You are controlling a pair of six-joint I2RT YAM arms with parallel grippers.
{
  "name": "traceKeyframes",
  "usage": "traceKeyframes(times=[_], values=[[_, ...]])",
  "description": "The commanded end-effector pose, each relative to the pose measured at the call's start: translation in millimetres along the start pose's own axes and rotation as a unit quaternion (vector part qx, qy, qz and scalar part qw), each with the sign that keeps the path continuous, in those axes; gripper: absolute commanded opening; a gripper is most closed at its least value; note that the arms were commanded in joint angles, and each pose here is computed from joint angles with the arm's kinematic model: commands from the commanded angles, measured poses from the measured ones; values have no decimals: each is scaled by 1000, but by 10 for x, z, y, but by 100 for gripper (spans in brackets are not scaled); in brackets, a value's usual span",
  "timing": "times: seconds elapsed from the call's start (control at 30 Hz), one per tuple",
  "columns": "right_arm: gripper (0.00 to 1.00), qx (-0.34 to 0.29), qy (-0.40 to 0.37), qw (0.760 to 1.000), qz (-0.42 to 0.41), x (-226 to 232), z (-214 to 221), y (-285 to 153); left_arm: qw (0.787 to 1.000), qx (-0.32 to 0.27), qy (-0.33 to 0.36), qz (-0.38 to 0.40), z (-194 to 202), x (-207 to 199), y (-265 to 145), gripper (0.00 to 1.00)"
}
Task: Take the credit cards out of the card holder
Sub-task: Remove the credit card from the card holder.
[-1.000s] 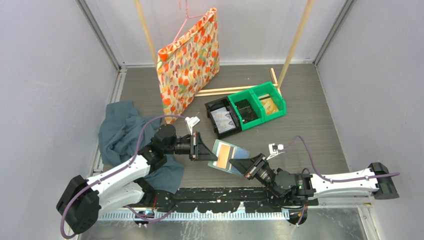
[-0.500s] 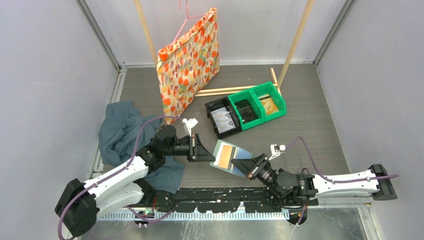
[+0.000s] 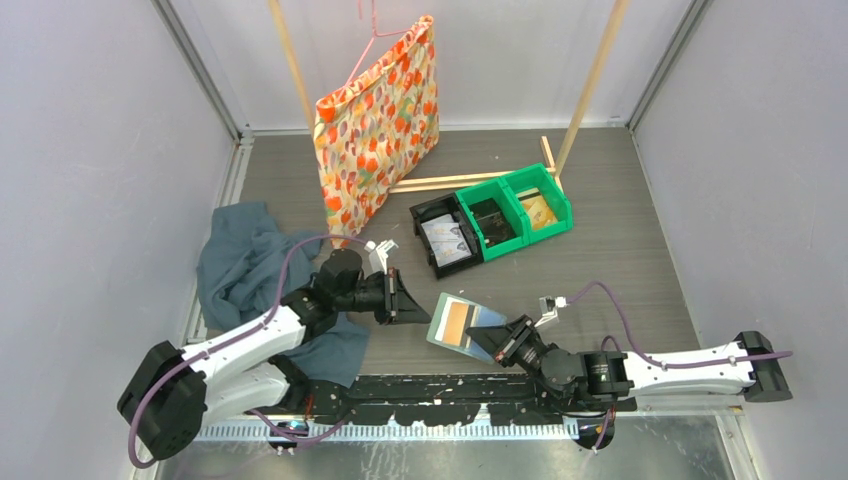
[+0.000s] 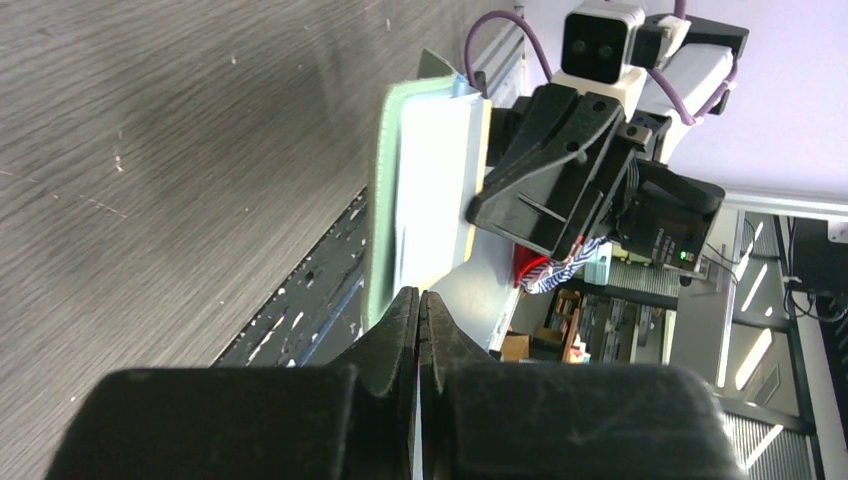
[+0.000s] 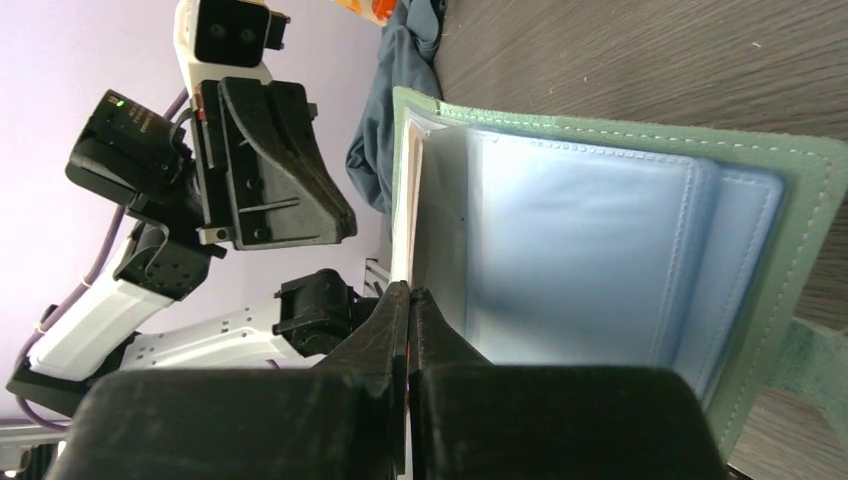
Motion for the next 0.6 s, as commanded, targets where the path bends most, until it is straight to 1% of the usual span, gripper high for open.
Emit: traceKeyframes(times=[0.0,0.13,0.17,0.23,0.33,0.37,0.4,0.47,0.57], values=[[1,-23,31,999,-1,31,-85,-1,1000,-19,-2,1,-86,-15,31,0],[1,-25,32,999,-10,66,-108,-14,1000,-5,7,19,-71,-61,37,1],[1,-25,31,999,-12,78,-112,-17,1000,-2,10,24,-67,-76,35,4],[1,-25,29,999,-20,116,-121,-22,999,6,19,38,-57,-119,31,23],[1,-27,29,999,-34,179,-138,-23,997,26,26,61,-22,-185,19,54],[1,-27,29,998,-39,201,-141,-25,996,32,29,72,-13,-214,15,63],[1,-28,29,998,-42,224,-148,-25,995,37,33,85,-6,-243,11,69],[1,-28,28,998,-45,250,-151,-23,993,47,35,100,14,-269,6,74],[1,-30,28,998,-54,299,-159,-20,993,56,29,101,27,-244,18,76]])
Point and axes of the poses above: each gripper's point midway between its finger pads, its own y axis out along the fingers, its own x axis along the line the jaws close on, z = x × y, the point moved 6 cm from there along -y, back along the fingers, and after that the axes turned 12 degrees about -y, right-handed, at the moved point
